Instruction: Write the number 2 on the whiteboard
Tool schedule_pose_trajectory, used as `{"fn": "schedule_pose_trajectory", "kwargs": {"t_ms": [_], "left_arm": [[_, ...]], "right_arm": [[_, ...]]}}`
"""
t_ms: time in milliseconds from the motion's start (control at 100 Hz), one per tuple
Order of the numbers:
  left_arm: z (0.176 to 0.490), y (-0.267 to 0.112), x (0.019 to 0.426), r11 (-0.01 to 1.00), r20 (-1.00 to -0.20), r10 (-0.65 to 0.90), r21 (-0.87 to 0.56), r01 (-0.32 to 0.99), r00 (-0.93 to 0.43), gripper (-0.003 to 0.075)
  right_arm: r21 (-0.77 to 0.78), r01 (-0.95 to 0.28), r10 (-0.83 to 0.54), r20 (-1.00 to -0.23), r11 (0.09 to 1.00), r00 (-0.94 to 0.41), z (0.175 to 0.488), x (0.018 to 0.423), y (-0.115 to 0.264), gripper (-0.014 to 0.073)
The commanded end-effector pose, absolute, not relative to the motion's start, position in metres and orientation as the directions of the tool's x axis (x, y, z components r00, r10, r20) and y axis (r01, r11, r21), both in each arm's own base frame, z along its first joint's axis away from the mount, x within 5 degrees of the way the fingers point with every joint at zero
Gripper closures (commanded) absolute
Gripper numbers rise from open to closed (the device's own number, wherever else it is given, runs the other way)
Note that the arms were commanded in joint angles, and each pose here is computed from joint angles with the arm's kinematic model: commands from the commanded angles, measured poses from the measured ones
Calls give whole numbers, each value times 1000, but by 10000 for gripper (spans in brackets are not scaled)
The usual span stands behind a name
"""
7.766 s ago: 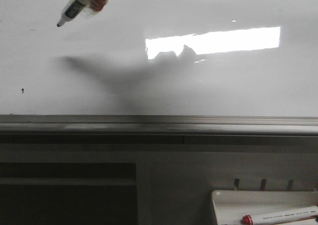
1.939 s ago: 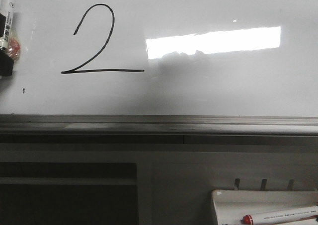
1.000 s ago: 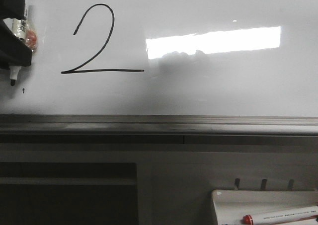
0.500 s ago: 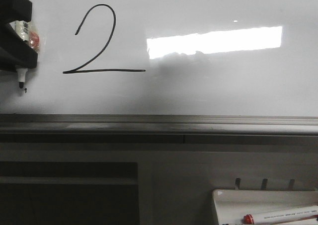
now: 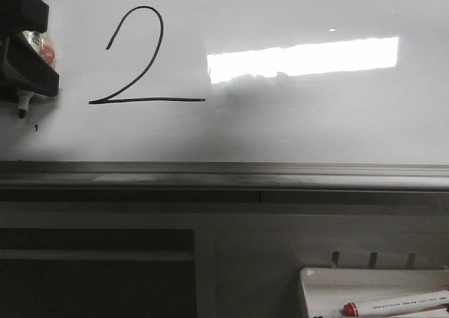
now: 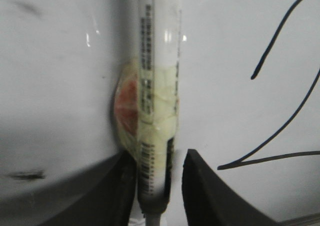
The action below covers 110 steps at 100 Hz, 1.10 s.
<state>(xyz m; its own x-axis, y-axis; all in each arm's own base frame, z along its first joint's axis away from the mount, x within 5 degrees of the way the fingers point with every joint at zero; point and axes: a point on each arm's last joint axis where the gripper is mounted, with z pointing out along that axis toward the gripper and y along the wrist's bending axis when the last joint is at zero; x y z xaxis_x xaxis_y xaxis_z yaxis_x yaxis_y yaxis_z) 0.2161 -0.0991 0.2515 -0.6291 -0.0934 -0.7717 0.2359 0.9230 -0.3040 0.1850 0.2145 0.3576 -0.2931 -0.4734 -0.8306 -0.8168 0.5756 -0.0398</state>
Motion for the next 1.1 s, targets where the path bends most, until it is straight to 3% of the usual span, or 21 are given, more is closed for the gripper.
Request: {"fn": "schedule_pose_trajectory", "kwargs": {"t_ms": [0, 290, 930, 1000, 1090], "left_arm": [[271, -99, 222, 920, -838, -132, -303, 250, -530, 475], [291, -93, 208, 912, -874, -133, -293, 288, -468, 475], [292, -93, 207, 915, -883, -108, -267, 301, -456, 479], [295, -91, 205, 914, -891, -109, -264, 307, -441, 480], [304, -89, 199, 911, -906, -123, -264, 316, -404, 494]], "right_arm": [[-55, -804, -391, -892, 592, -226, 382, 184, 210, 50], [-55, -804, -391, -892, 592, -226, 382, 184, 210, 50], [-55, -804, -392, -891, 591, -227, 382, 184, 210, 52], [-54, -805, -397, -888, 590, -231, 382, 184, 210, 103], [-54, -807, -402, -885, 589, -235, 381, 183, 209, 306]]}}
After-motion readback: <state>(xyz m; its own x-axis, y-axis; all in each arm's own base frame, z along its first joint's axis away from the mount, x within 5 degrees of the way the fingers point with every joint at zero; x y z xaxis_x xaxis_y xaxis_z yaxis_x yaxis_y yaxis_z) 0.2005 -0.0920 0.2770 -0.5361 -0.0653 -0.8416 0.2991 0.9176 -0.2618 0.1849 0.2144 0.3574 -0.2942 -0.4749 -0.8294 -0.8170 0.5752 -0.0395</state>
